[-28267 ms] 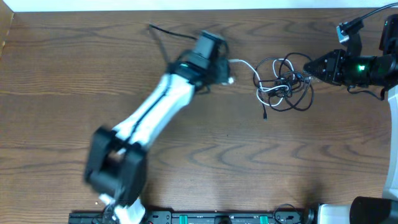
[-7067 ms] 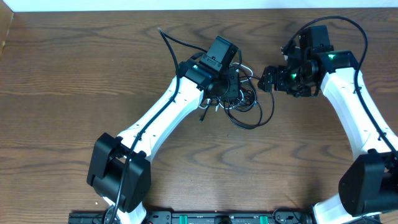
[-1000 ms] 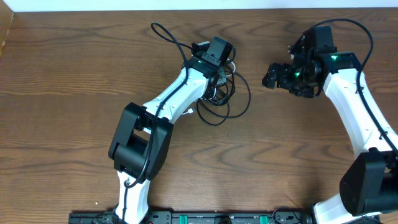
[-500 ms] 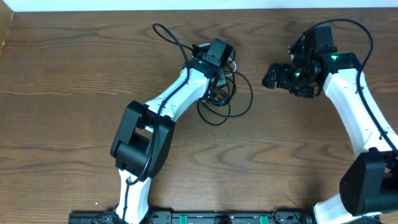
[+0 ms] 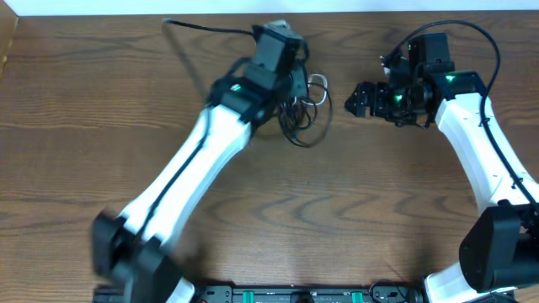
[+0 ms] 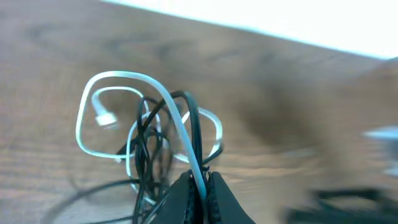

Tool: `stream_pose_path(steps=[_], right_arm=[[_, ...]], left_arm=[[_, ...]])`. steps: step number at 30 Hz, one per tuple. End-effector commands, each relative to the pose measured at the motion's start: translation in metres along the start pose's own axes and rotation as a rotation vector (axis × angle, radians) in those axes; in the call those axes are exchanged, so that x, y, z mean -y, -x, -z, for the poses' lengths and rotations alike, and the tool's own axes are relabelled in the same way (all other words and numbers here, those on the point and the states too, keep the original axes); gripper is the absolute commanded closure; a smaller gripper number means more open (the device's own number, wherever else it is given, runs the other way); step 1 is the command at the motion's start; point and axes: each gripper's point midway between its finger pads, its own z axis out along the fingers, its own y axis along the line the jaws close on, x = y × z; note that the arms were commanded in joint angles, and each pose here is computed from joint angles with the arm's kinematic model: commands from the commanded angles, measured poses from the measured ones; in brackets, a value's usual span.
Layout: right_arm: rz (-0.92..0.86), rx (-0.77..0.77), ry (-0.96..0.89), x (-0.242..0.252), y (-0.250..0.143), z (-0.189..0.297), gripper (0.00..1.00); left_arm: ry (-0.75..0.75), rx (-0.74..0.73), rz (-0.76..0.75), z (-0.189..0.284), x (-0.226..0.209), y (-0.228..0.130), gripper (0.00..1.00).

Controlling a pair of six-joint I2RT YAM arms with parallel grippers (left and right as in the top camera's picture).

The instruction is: Untangle cables

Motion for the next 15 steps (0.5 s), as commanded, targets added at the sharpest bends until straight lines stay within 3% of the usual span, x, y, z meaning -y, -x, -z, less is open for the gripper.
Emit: stream_pose_path(steps=[1,7,15], right_arm=[[0.071,-0.014,0.109,-0.03,-0.005,-0.004,0.05],[0.136,0.006,0.287,-0.069,-0.001,0.0,0.07],[0.161,-0.002,0.418,-0.091,-0.002,0.008,0.09]], left_arm=[[-0.143,0.089,-0.012,0.06,0.028,0.029,0.92],[-0.207,0.157,0.015,0.102,0.038,0.043,0.92],[-0.202,0.152,0.015,0.1,0.037,0.042,0.92]])
